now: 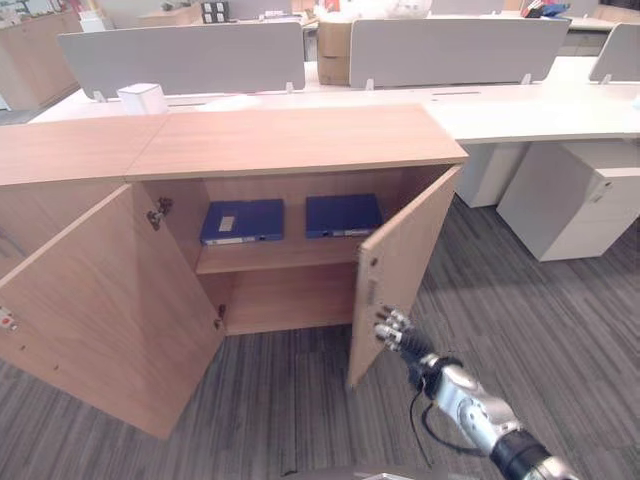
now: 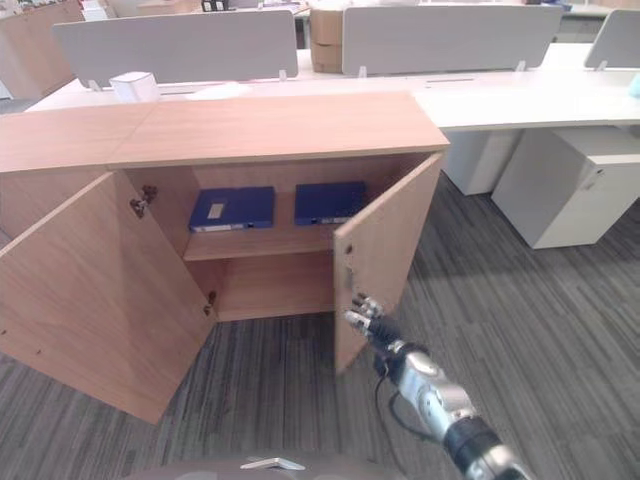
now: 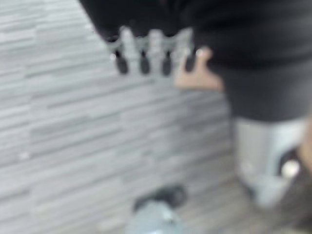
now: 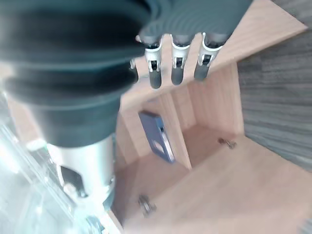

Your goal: Put the empty folder in the office cabinet

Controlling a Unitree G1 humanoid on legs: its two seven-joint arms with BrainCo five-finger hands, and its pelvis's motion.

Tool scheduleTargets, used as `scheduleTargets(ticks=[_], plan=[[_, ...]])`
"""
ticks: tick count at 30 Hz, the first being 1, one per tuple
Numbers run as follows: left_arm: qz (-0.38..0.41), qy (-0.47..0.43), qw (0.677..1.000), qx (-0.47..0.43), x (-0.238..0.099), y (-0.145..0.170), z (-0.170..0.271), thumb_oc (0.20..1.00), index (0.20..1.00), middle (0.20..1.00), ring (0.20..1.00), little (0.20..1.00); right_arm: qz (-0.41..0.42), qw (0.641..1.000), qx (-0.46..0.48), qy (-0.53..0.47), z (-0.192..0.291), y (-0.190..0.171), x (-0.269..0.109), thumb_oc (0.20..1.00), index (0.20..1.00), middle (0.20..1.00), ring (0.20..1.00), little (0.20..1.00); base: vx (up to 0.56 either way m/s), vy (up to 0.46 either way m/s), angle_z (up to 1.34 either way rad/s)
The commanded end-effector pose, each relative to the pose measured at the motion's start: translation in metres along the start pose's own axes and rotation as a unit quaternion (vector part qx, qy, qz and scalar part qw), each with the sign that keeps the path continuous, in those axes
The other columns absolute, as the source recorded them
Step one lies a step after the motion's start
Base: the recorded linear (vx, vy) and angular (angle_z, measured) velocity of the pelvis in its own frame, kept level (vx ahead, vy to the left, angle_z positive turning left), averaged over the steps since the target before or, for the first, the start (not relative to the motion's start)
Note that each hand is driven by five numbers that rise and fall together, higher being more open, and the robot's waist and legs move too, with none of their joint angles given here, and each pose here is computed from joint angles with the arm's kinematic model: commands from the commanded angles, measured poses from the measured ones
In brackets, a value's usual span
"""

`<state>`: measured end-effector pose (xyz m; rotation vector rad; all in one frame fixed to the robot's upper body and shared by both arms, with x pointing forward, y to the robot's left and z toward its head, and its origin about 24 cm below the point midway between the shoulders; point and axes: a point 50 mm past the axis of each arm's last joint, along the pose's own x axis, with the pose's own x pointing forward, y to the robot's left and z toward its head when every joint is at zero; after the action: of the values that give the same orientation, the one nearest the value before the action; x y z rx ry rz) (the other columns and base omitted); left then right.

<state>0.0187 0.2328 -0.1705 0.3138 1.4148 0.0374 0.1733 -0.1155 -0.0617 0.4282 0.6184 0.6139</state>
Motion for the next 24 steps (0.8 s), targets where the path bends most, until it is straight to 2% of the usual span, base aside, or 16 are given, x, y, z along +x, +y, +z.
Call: scheduleTargets(ticks=[1,2,3,4,5,6,7,8,10,13,14,19,21,22,24], plan=[[0.047,-0.009,0.999,0.023,0.000,0.052,0.021,1.000,1.000,1.000,1.000,1.000,-0.148,0.987,-0.051,0.027,0.004,-0.070,-0.027,1.000,1.000,1.000,1.000,1.000,-0.03,0.020,0.00],[0.044,-0.047,0.998,0.022,-0.001,0.057,0.035,1.000,1.000,1.000,1.000,1.000,-0.262,0.955,-0.060,0.123,-0.027,-0.103,-0.052,1.000,1.000,1.000,1.000,1.000,-0.02,0.030,-0.03],[0.044,-0.047,0.998,0.022,-0.001,0.057,0.035,1.000,1.000,1.000,1.000,1.000,-0.262,0.955,-0.060,0.123,-0.027,-0.103,-0.052,1.000,1.000,1.000,1.000,1.000,-0.03,0.035,0.19],[0.049,-0.045,0.998,0.016,-0.002,0.056,0.031,1.000,1.000,1.000,1.000,1.000,-0.319,0.933,-0.053,0.160,-0.043,-0.115,-0.065,1.000,1.000,1.000,1.000,1.000,-0.01,0.014,0.21],[0.049,-0.045,0.998,0.016,-0.002,0.056,0.031,1.000,1.000,1.000,1.000,1.000,-0.319,0.933,-0.053,0.160,-0.043,-0.115,-0.065,1.000,1.000,1.000,1.000,1.000,-0.02,0.050,0.14],[0.022,-0.050,0.999,-0.002,-0.001,0.038,0.024,1.000,1.000,1.000,1.000,1.000,-0.411,0.875,-0.043,0.253,-0.073,-0.128,-0.091,1.000,1.000,1.000,1.000,1.000,0.00,0.043,-0.19],[0.026,-0.047,0.999,-0.009,-0.001,0.036,0.023,1.000,1.000,1.000,1.000,1.000,-0.450,0.846,-0.028,0.285,-0.083,-0.132,-0.106,1.000,1.000,1.000,1.000,1.000,0.02,0.043,-0.22],[0.046,-0.036,0.998,-0.023,-0.001,0.041,0.019,1.000,1.000,1.000,1.000,1.000,-0.500,0.798,0.014,0.337,-0.102,-0.132,-0.136,1.000,1.000,1.000,1.000,1.000,0.05,0.004,-0.11],[0.099,-0.008,0.992,-0.078,-0.001,0.059,0.013,1.000,1.000,1.000,1.000,1.000,-0.565,0.740,0.094,0.352,-0.119,-0.130,-0.174,1.000,1.000,1.000,1.000,1.000,0.06,-0.022,0.14],[0.114,-0.001,0.989,-0.098,-0.002,0.065,0.012,1.000,1.000,1.000,1.000,1.000,-0.575,0.729,0.114,0.354,-0.124,-0.127,-0.182,1.000,1.000,1.000,1.000,1.000,0.04,-0.032,0.30],[0.157,0.025,0.975,-0.157,-0.006,0.085,-0.003,1.000,1.000,1.000,1.000,1.000,-0.595,0.699,0.150,0.368,-0.139,-0.119,-0.204,1.000,1.000,1.000,1.000,1.000,0.03,-0.049,0.11],[0.195,0.045,0.954,-0.225,-0.014,0.109,-0.019,1.000,1.000,1.000,1.000,1.000,-0.603,0.686,0.174,0.369,-0.147,-0.113,-0.213,1.000,1.000,1.000,1.000,1.000,0.01,-0.039,0.06],[0.230,0.040,0.934,-0.270,-0.021,0.134,-0.019,1.000,1.000,1.000,1.000,1.000,-0.606,0.686,0.190,0.355,-0.150,-0.111,-0.213,1.000,1.000,1.000,1.000,1.000,-0.14,-0.006,0.01],[0.255,0.007,0.923,-0.288,-0.026,0.155,-0.001,1.000,1.000,1.000,1.000,1.000,-0.614,0.685,0.195,0.341,-0.147,-0.114,-0.212,1.000,1.000,1.000,1.000,1.000,-0.23,0.017,0.09],[0.264,-0.002,0.918,-0.294,-0.028,0.162,0.003,1.000,1.000,1.000,1.000,1.000,-0.616,0.685,0.192,0.338,-0.143,-0.117,-0.211,1.000,1.000,1.000,1.000,1.000,-0.16,0.093,0.37]])
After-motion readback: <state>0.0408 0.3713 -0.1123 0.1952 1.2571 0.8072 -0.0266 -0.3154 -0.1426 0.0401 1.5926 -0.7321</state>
